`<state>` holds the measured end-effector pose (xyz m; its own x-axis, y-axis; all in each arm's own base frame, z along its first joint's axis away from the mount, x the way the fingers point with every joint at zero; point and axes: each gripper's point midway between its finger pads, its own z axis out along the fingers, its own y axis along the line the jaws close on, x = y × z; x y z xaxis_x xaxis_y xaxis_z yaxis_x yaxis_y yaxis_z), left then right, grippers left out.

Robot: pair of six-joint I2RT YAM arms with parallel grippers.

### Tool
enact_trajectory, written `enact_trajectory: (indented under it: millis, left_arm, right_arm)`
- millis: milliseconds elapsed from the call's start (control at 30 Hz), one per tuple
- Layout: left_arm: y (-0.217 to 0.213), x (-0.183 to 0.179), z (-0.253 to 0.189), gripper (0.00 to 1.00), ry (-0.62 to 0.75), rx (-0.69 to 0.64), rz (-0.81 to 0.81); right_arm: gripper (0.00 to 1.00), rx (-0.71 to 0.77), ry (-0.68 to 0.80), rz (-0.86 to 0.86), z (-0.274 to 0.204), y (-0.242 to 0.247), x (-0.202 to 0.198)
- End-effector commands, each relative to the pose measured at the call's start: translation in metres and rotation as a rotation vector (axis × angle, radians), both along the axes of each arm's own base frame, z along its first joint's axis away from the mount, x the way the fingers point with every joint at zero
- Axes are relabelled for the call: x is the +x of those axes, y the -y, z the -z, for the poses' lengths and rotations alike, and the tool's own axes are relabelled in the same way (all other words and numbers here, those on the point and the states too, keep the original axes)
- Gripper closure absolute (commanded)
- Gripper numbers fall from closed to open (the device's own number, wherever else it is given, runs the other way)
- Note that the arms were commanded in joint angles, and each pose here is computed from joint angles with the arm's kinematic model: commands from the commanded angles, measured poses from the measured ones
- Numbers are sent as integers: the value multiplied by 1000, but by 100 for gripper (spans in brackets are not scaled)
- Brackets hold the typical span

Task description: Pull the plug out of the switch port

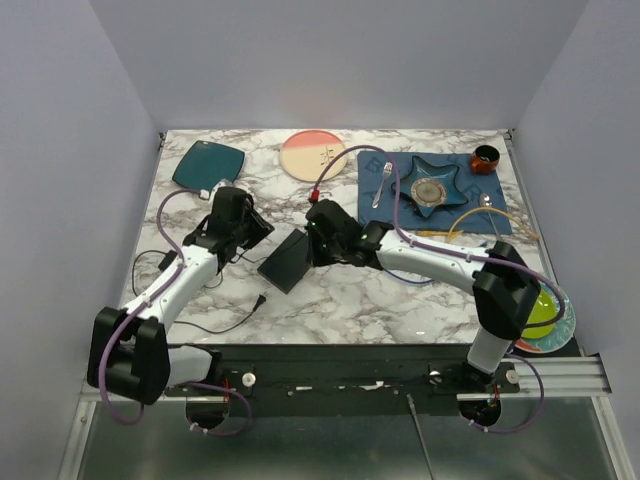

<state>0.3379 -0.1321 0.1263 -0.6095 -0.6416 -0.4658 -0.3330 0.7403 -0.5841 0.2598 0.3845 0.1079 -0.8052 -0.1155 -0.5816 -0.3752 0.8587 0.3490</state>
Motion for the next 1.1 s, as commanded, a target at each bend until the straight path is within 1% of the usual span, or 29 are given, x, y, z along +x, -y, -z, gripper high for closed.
enact_trajectory:
  millis: [0, 33, 67, 167, 267, 300, 400, 467, 533, 567, 600, 700, 833, 867, 900, 967, 1000, 1067]
  left_arm:
    - [-3, -25, 6, 60, -1, -15, 5]
    - [3, -31, 5, 60, 3, -42, 31]
    - [5, -37, 13, 60, -7, -50, 37]
    - [15, -48, 24, 60, -39, -66, 76]
    - [22, -53, 32, 60, -58, -69, 109]
    - [26, -54, 32, 60, -59, -72, 124]
    - [33, -54, 36, 60, -75, -69, 154]
    - [35, -54, 40, 60, -90, -68, 164]
    - [36, -54, 41, 60, -91, -70, 168]
    - [36, -54, 42, 60, -92, -69, 168]
    - [37, -55, 43, 60, -93, -71, 170]
    - [36, -58, 48, 60, -101, -71, 172]
    - [37, -60, 52, 59, -114, -75, 179]
    - [37, -61, 54, 60, -118, -77, 180]
    - [38, -62, 55, 60, -121, -80, 181]
    - [38, -63, 57, 59, -125, -82, 184]
    - [38, -64, 57, 59, -124, -84, 184]
    - [38, -64, 56, 59, -121, -88, 184]
  right_arm:
    - [89, -265, 165, 71, 14, 62, 34]
    - [89, -275, 162, 59, 18, 63, 36]
    - [89, -311, 153, 23, 29, 65, 39]
    - [86, -350, 138, -64, 41, 61, 37]
    - [71, -364, 157, -76, 48, 66, 37]
    - [63, -368, 168, -74, 47, 68, 38]
    - [57, -387, 181, -94, 51, 70, 38]
    - [56, -391, 189, -103, 52, 70, 40]
    - [50, -396, 195, -108, 51, 69, 42]
    - [47, -407, 197, -104, 51, 71, 42]
    - [39, -419, 210, -90, 47, 71, 46]
    - [29, -445, 217, -92, 47, 71, 51]
    - [30, -438, 238, -127, 48, 66, 53]
    - [33, -431, 255, -149, 47, 62, 55]
    - [38, -416, 249, -177, 47, 57, 53]
    - [44, -407, 260, -217, 46, 51, 55]
    - [49, -407, 250, -235, 51, 49, 53]
    - [51, -408, 254, -263, 52, 45, 54]
